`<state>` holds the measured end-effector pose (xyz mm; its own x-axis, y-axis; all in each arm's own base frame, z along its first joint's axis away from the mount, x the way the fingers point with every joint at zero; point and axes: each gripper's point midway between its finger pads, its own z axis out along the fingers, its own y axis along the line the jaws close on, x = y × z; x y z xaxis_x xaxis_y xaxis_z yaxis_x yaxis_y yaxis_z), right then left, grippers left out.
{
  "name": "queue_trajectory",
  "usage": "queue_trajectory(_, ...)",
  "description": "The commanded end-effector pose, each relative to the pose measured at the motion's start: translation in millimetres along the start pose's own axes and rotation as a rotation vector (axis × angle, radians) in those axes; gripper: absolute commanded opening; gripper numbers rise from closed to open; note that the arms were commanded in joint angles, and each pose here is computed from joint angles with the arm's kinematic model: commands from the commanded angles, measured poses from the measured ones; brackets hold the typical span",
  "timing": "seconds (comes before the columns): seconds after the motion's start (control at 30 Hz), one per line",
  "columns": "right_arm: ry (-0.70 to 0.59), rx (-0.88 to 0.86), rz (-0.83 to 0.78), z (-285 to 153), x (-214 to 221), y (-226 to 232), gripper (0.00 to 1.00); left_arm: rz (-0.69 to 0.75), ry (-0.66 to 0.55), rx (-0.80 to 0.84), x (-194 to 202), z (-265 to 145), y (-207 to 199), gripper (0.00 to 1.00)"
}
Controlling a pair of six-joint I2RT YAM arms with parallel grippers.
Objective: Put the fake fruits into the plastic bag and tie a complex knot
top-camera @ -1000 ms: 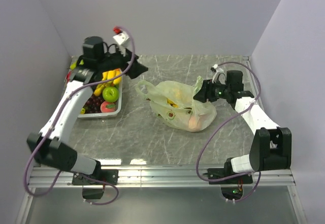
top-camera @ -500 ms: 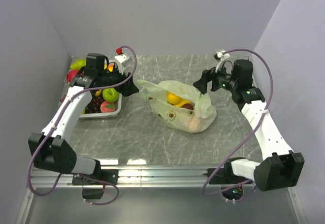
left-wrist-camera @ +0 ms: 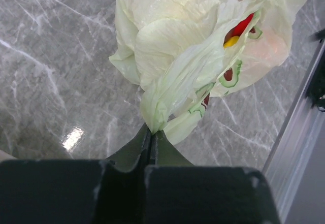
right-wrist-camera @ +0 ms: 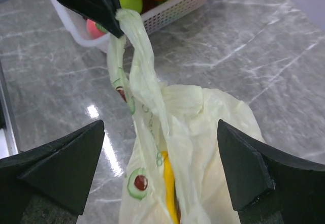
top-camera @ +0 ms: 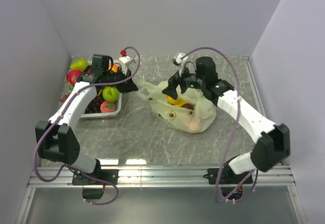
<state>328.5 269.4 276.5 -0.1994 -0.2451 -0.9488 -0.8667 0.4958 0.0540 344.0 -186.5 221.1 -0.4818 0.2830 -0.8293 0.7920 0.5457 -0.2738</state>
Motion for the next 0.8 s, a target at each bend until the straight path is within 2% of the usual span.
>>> queue_trajectory(0.0,-0.023,-0.04,-0.062,30,0,-7,0.97,0.033,-0.068,0.039,-27,-4,-10,0.0)
queue_trajectory(0.03,-0.007,-0.061,-0.055,36,9,-5,0.95,0.024,-0.065,0.041,-27,-3,-9,0.0)
queue_trajectory(0.1,0.026,-0.076,-0.048,47,33,-7,0.82,0.013,-0.069,0.039,-31,-3,-9,0.0)
queue_trajectory(0.13,0.042,-0.085,-0.041,51,44,-7,0.72,0.004,-0.07,0.041,-32,-3,-9,0.0)
queue_trajectory(0.17,0.044,-0.092,-0.04,53,49,-6,0.43,0.008,-0.08,0.039,-36,-4,-9,0.0)
queue_trajectory(0.27,0.101,-0.127,0.015,60,84,2,0.0,-0.003,-0.118,0.053,-50,-3,-10,0.0)
queue_trajectory(0.5,0.172,-0.228,0.114,70,122,20,0.0,-0.037,-0.192,0.132,-86,33,-20,0.0)
queue_trajectory(0.67,0.196,-0.271,0.117,59,130,34,0.0,-0.116,-0.236,0.158,-103,61,-19,0.0)
queue_trajectory(0.7,0.204,-0.252,0.112,57,131,31,0.04,-0.12,-0.231,0.165,-102,65,-20,0.0)
queue_trajectory(0.73,0.195,-0.233,0.089,52,126,28,0.13,-0.127,-0.222,0.172,-100,70,-19,0.0)
queue_trajectory(0.77,0.201,-0.215,0.082,48,125,25,0.16,-0.124,-0.218,0.187,-100,71,-24,0.0)
